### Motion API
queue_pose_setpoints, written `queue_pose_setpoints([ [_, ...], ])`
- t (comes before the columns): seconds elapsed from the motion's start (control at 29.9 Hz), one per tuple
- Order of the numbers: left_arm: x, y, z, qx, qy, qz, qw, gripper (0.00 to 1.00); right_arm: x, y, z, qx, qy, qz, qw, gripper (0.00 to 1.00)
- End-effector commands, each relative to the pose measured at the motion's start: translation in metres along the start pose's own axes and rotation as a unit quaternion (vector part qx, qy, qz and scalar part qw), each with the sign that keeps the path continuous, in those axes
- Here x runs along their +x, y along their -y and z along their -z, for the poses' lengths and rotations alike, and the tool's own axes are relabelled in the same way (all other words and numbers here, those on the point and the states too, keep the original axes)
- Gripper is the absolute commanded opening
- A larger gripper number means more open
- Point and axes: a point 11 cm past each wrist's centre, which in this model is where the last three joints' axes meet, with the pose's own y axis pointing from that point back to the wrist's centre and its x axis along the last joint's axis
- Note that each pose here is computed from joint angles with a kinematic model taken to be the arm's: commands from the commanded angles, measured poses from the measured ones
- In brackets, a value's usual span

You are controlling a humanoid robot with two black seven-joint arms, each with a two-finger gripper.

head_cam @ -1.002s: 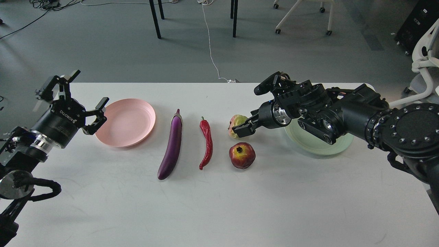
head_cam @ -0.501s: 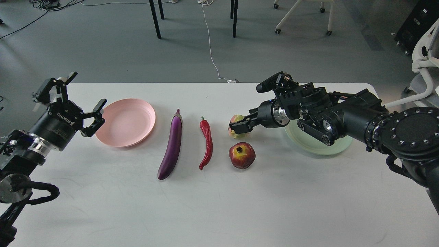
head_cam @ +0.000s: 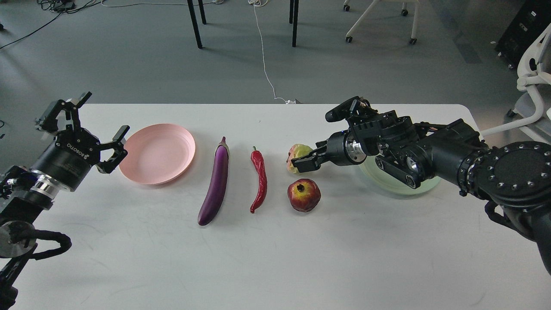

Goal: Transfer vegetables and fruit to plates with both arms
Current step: 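Close the right gripper around the peach and lift it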

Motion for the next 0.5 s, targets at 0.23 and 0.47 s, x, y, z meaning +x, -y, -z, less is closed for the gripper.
queue_pose_setpoints([
  [0.23,0.001,-0.0009,-0.0011,-0.002,0.0,-0.002,1.0,1.0,-0.006,0.0017,0.0003,0.001,0.003,0.005,1.0,0.55],
  [0.47,0.0017,-0.0023,0.0,-0.001,-0.001,-0.003,1.0,1.0,-0.0068,0.0018,0.0009,0.002,0.003,0.009,1.0,0.38],
])
